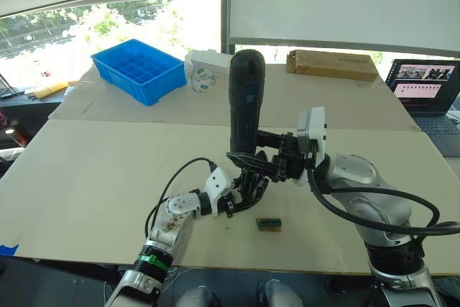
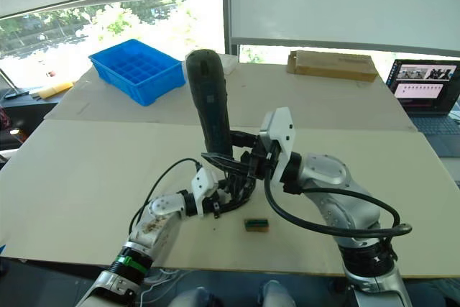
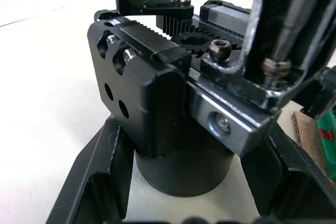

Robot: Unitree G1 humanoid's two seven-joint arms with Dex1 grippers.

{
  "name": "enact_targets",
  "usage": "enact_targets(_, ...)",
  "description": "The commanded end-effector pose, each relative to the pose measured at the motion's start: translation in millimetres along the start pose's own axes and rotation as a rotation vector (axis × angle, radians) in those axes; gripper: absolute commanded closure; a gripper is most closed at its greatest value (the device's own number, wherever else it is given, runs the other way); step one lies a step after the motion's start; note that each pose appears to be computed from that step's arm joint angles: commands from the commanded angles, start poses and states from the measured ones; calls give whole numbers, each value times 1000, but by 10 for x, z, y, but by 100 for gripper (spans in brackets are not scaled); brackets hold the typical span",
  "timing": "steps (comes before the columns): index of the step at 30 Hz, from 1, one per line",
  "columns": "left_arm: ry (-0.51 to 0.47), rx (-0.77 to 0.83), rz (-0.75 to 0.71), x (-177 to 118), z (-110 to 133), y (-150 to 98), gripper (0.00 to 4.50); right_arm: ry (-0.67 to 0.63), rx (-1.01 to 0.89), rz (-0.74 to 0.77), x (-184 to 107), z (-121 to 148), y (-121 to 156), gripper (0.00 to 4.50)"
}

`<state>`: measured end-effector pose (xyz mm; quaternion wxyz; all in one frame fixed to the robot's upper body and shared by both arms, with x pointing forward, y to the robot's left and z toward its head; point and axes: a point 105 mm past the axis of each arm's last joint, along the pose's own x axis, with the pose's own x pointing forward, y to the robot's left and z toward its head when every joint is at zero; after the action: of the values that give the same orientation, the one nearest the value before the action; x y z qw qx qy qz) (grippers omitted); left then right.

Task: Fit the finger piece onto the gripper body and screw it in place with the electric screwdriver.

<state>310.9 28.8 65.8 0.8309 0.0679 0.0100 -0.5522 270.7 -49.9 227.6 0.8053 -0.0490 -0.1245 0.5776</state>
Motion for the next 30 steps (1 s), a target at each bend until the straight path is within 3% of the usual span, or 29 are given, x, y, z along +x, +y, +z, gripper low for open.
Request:
enact_targets(1, 63, -70, -25, -17, -216, -90, 218, 120, 77, -58, -66, -362, -54, 259)
enact_targets(15, 63, -64, -26, -20, -219, -78, 218, 190, 158, -108, -135, -606, -26, 259)
enact_targets(30, 66, -66, -26, -21, -234, -70, 218, 172, 98, -75, -89, -510, 4, 259)
